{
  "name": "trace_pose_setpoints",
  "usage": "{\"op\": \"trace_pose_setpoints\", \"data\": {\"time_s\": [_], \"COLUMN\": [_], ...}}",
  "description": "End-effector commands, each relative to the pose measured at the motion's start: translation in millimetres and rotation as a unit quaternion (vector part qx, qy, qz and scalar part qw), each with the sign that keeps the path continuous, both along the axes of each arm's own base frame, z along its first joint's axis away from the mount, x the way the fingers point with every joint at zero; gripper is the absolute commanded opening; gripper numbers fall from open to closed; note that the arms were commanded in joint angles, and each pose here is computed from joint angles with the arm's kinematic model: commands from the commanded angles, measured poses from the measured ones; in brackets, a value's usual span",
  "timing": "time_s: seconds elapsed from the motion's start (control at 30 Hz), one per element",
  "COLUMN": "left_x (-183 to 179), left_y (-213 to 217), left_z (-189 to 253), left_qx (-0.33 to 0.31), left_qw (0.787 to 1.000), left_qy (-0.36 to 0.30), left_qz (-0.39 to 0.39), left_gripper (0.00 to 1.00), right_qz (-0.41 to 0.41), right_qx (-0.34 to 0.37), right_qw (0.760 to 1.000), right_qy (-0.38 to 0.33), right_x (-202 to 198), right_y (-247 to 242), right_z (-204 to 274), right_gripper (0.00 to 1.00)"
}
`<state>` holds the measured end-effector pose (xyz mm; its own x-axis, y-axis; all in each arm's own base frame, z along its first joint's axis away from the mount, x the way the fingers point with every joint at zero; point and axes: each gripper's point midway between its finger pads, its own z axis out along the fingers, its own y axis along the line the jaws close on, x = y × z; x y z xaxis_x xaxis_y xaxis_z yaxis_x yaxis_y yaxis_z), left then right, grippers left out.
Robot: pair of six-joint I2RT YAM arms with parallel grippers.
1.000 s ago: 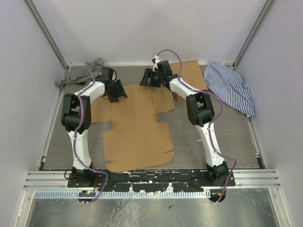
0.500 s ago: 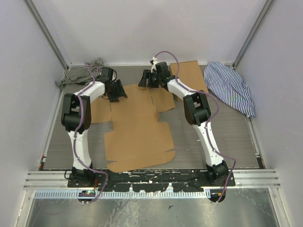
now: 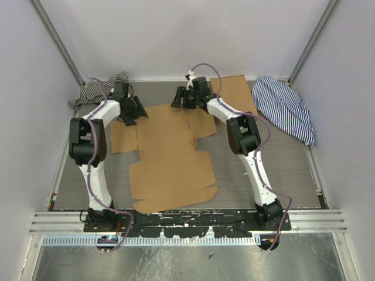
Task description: Fold the paper box
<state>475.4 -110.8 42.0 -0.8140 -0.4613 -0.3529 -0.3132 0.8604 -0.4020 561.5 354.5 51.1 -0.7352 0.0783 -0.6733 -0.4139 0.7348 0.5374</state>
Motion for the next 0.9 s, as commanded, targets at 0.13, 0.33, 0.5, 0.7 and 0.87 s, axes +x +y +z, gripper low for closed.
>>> {"op": "trace_pose_setpoints", "data": {"time_s": [0.13, 0.33, 0.5, 0.7, 0.87], "left_x": [32.6, 50.6, 60.6, 63.1, 61.5], "left_y": [73.8, 88.1, 103.7, 117.5, 117.6], "left_z": [36.0, 24.4, 22.0, 10.9, -0.9], "left_qx": [0.029, 0.070, 0.087, 0.108, 0.112], "left_qw": [0.994, 0.994, 0.993, 0.991, 0.991], "left_qy": [-0.052, -0.035, -0.023, 0.003, 0.021], "left_qz": [0.092, 0.077, 0.077, 0.076, 0.069], "left_gripper": [0.74, 0.73, 0.73, 0.72, 0.72], "right_qz": [0.000, 0.002, 0.002, 0.003, 0.004], "right_qx": [-0.022, -0.024, -0.024, -0.024, -0.022], "right_qw": [1.000, 1.000, 1.000, 1.000, 1.000], "right_qy": [0.014, 0.015, 0.017, 0.018, 0.019], "right_x": [-6.8, -7.3, -7.3, -6.8, -6.9], "right_y": [-2.0, -2.1, -2.7, -1.9, -0.7], "right_z": [-20.1, -20.1, -21.3, -23.3, -23.0], "right_gripper": [0.71, 0.71, 0.70, 0.70, 0.70]}}
